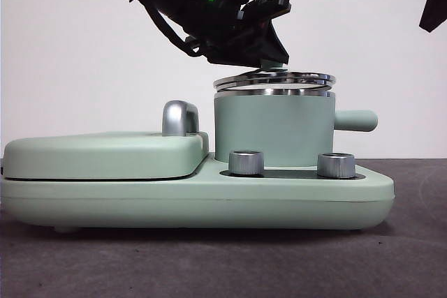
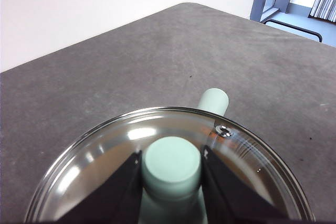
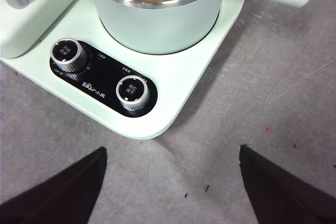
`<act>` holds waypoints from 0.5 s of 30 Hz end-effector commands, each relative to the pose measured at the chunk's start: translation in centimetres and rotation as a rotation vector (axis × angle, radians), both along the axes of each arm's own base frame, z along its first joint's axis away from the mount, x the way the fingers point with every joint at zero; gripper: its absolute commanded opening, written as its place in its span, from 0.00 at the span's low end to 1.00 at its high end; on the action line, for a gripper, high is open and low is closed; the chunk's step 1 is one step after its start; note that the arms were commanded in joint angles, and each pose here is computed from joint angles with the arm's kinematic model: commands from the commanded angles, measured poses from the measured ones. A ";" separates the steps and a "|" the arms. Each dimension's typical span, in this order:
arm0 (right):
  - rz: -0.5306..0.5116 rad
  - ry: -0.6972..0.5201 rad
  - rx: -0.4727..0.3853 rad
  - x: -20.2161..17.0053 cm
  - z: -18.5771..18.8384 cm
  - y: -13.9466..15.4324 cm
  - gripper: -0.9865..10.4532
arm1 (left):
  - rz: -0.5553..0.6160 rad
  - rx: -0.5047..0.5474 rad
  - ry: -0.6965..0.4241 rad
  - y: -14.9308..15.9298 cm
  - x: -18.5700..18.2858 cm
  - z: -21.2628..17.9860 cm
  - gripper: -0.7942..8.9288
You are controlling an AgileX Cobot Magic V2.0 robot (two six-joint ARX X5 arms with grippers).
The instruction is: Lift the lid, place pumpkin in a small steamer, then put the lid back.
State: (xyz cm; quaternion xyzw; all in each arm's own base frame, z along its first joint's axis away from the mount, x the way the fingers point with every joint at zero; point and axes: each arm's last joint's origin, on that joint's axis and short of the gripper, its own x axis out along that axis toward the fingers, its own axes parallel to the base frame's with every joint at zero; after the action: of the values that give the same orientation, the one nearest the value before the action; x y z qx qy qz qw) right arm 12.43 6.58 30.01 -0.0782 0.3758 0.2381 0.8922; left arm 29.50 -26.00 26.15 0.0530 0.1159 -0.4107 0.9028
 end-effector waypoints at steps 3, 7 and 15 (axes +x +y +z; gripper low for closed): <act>-0.004 0.001 0.002 0.1 0.0 0.1 0.43 | -0.020 -0.022 -0.029 -1.0 0.4 0.1 0.09; -0.006 0.004 0.002 0.1 0.0 0.1 0.43 | -0.024 -0.013 -0.020 -1.2 0.4 -0.2 0.09; -0.006 0.008 0.001 0.1 0.0 0.1 0.43 | -0.037 0.031 -0.053 -1.2 0.3 -0.3 0.09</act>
State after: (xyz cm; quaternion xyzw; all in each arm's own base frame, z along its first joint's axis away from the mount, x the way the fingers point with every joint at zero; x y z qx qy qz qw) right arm 12.39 6.56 29.96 -0.0790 0.3793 0.2377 0.8907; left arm 29.71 -26.40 25.55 0.0651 0.1137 -0.4137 0.9009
